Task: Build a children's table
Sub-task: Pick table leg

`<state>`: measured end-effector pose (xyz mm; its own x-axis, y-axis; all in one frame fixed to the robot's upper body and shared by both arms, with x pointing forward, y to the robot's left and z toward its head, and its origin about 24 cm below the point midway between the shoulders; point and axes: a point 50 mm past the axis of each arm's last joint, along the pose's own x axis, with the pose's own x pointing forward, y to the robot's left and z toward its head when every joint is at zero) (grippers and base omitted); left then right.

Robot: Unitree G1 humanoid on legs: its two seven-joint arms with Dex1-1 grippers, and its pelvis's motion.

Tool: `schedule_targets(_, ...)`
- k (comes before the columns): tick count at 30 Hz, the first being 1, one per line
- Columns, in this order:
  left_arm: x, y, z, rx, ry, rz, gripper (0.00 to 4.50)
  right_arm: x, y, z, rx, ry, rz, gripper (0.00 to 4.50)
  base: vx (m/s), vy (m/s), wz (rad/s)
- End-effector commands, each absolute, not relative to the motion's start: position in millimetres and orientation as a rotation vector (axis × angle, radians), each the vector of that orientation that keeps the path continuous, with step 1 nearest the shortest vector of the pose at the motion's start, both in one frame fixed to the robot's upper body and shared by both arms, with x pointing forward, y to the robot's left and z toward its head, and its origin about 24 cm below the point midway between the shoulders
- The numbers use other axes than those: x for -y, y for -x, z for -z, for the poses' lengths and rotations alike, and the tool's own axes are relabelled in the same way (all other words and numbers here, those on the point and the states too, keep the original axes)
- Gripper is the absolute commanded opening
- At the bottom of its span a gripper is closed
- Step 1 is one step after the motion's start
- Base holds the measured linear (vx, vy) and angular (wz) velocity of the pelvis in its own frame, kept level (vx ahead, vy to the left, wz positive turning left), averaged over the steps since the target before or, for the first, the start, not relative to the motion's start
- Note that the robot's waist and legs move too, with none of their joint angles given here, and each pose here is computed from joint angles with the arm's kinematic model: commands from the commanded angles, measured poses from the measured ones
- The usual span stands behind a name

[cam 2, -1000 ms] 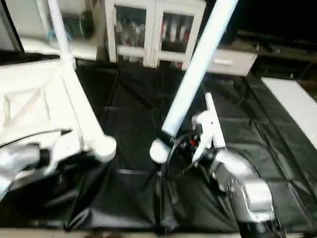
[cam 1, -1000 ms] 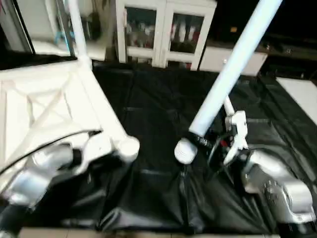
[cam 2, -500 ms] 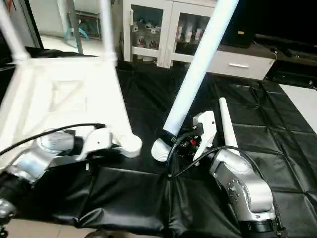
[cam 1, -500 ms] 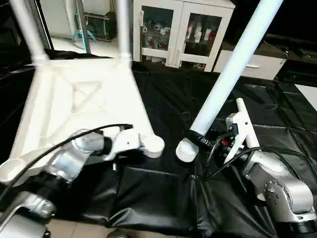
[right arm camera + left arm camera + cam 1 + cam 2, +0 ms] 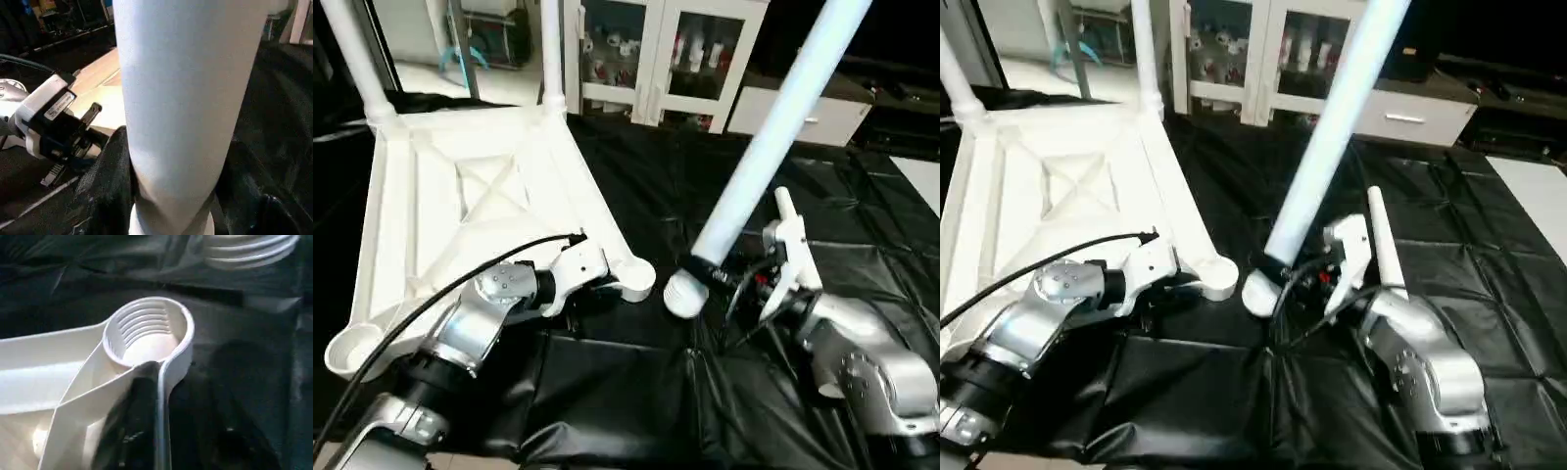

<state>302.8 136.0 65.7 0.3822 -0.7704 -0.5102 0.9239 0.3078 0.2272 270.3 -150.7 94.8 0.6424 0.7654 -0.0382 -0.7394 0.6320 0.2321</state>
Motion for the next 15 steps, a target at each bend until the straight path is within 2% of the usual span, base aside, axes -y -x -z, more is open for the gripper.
schedule_targets(1,-142.3,-299.3,-68.8,-0.363,-0.528,1.144,1.55,155.4,-272.4,-99.8,-0.129,-0.193,-0.859,1.85,0.0,0.0,0.0)
schedule_targets(9,-161.4,-300.5,-66.2,-0.424,-0.591,1.081,1.63,156.0,-270.0,-99.0,-0.135,-0.195,-0.859,1.85,0.0,0.0,0.0)
schedule_targets(15,-163.1,-302.3,-64.5,-0.439,-0.602,1.059,1.63,155.3,-268.1,-99.0,-0.135,-0.197,-0.858,1.85,0.0,0.0,0.0)
